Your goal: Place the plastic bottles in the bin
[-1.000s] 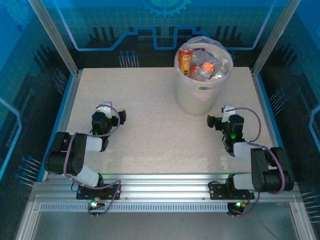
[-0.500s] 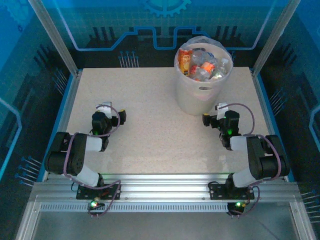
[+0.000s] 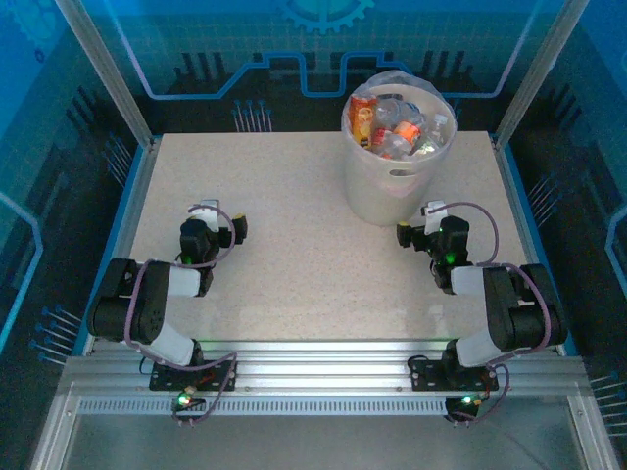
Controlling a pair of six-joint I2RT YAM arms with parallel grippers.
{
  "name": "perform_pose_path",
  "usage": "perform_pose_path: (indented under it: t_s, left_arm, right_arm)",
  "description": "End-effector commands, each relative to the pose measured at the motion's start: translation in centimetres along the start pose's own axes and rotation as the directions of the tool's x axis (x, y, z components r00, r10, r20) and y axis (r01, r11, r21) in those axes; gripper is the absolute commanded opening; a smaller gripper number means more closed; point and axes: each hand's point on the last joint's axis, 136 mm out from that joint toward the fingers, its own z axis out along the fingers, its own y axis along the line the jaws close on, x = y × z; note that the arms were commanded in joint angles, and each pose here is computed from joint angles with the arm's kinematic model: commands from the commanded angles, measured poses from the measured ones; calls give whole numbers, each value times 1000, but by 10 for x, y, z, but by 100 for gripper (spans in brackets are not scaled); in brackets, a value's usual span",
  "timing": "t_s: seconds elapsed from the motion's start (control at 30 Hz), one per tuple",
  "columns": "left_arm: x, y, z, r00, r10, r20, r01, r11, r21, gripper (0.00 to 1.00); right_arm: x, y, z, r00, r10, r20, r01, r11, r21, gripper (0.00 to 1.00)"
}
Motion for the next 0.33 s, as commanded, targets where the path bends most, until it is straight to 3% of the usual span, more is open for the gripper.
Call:
perform_pose_path:
  t_s: [0.0,0.3]
  left_arm:
    - [-1,0,1,1000,19,-2,-19,1000,15,99]
    - [-2,-1,1,1000,19,0,-19,1000,16,99]
  right_arm:
    - [-13,3,3,999,-16,36,16,1000,-11,100]
    - [-14,3,3,999,-16,37,16,1000,-11,100]
